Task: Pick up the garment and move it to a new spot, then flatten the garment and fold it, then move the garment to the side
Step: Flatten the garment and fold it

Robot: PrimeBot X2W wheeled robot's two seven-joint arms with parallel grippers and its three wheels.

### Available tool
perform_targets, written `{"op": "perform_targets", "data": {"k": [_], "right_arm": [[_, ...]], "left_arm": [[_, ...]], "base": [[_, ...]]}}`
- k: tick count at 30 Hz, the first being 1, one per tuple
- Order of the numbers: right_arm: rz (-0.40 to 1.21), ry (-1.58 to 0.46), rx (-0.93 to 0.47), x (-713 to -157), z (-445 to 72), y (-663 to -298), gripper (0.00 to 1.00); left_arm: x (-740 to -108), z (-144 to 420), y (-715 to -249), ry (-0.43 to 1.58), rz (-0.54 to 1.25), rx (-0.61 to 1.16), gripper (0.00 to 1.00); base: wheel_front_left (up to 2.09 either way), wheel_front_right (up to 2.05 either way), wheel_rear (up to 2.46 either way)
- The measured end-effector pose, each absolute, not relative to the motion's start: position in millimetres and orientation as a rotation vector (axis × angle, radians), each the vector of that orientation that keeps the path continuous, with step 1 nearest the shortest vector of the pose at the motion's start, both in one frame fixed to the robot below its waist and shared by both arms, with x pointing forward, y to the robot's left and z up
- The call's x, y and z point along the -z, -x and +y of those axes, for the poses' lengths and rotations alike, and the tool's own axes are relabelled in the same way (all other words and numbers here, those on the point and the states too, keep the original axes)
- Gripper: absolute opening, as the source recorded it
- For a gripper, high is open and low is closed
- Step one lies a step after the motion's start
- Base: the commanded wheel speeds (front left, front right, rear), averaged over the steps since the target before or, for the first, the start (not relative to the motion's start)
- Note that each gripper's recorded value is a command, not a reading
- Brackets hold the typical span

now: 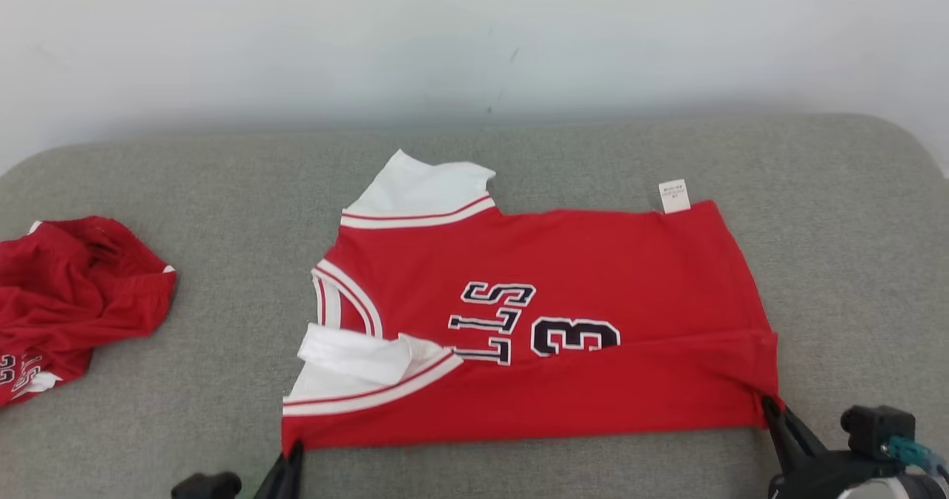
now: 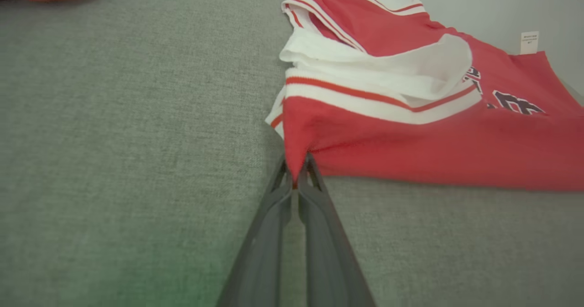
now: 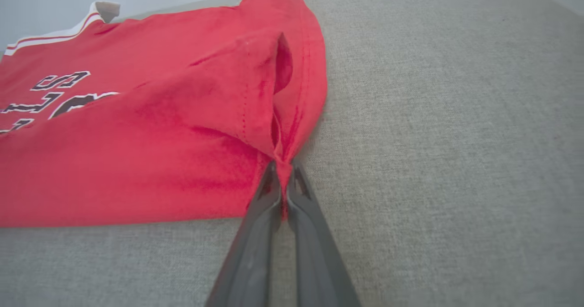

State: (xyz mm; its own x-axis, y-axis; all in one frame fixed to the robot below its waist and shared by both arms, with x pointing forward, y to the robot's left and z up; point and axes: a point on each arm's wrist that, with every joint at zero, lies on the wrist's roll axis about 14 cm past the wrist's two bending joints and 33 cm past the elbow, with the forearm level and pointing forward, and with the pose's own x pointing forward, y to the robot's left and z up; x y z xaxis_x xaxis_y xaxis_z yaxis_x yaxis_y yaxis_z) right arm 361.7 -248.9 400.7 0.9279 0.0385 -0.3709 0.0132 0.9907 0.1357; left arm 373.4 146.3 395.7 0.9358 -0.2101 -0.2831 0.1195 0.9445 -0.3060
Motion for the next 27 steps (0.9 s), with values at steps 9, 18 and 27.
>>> {"op": "perform_targets", "data": {"k": [9,18,27], "right_arm": [[0.413,-0.195,0.021,-400.1,-260.2,-317.3,0.0],[0.454,-0.223,0.039,-395.7,-260.4,-299.1,0.0],[0.391,-0.173,0.031,-412.3,-260.1,-306.8,1.0]], "left_arm": [[-385.4,142.0,-329.3,0.335,0.348,0.155,0.0],[-383.3,136.1,-305.7,0.372,0.372,0.141,0.0],[-400.5,137.4,-311.7,0.371,0.308,0.136,1.0]], "base": [[0.0,0.0,0.0],[0.0,0.0,0.0],[0.0,0.0,0.0]]}}
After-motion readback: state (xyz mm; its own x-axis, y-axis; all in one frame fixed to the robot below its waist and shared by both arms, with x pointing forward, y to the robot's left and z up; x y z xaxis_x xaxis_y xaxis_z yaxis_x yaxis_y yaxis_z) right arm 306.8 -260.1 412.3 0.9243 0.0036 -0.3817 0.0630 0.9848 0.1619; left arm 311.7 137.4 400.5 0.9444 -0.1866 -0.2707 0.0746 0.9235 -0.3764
